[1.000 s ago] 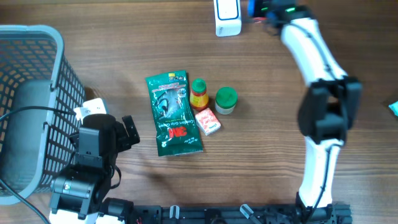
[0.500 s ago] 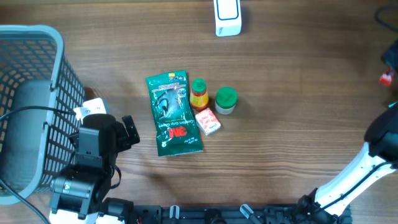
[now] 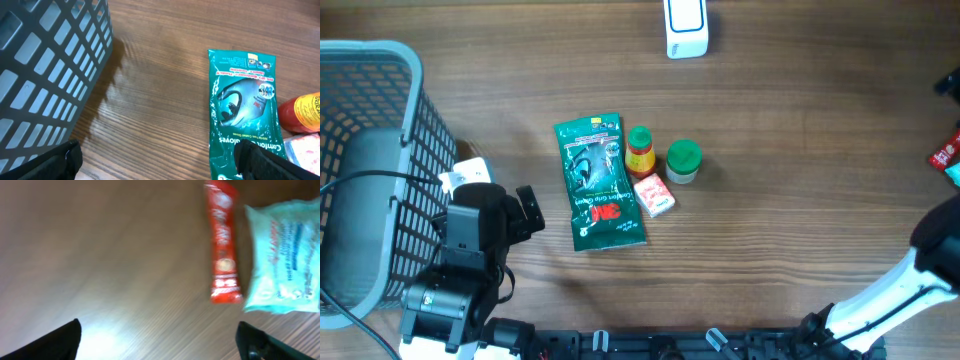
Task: Scan the item barcode
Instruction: 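Carry the sachet with the right gripper off to the right side, then reach the right gripper to the green-lidded jar and grasp it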
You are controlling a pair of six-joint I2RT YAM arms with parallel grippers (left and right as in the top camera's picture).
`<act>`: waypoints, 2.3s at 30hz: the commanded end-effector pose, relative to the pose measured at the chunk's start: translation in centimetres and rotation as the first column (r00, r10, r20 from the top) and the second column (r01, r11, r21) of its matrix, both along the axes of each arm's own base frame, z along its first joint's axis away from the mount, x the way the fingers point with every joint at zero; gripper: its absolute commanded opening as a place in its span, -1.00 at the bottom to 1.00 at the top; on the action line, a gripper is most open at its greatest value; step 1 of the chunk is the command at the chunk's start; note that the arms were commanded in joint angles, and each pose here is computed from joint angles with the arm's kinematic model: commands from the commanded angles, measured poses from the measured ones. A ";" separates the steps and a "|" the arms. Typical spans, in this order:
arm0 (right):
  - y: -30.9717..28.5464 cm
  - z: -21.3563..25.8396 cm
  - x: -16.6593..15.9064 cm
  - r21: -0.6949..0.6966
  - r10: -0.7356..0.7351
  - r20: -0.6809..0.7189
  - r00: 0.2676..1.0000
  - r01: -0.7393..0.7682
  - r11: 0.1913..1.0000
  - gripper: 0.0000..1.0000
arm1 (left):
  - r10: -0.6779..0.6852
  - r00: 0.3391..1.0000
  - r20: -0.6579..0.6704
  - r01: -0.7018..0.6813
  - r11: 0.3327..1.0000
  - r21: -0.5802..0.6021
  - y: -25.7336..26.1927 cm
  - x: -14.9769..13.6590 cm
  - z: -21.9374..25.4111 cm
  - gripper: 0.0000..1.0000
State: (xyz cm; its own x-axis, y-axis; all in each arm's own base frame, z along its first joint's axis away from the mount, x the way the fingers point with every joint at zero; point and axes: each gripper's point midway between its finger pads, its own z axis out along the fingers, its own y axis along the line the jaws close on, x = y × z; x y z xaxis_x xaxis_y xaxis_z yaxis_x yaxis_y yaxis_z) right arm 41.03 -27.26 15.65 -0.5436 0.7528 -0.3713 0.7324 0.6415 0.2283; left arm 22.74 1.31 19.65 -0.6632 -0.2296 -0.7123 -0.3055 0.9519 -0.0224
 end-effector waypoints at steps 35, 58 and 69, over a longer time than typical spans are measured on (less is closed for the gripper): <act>47.9 -8.0 -4.5 0.348 -0.104 -0.411 0.906 0.262 0.900 0.99 | 0.006 1.000 0.008 -0.005 1.000 -0.014 0.0 0.0 0.1 1.00; 45.9 -7.8 -6.3 0.225 -0.066 -0.465 0.883 0.190 0.956 1.00 | 0.006 1.000 0.008 -0.005 1.000 -0.014 0.0 0.0 0.1 1.00; 46.4 -10.9 -5.8 0.200 0.044 -0.450 0.892 0.053 0.978 0.50 | 0.006 1.000 0.008 -0.005 1.000 -0.014 0.0 0.0 0.1 1.00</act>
State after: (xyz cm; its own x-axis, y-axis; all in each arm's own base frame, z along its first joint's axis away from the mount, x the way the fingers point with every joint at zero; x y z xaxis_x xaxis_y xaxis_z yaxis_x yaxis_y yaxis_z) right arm 35.79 20.08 5.78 -0.5523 0.8270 0.1052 0.8334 0.5509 0.0446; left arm 22.74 1.32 19.66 -0.6629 -0.2296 -0.7127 -0.3058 0.9519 -0.0223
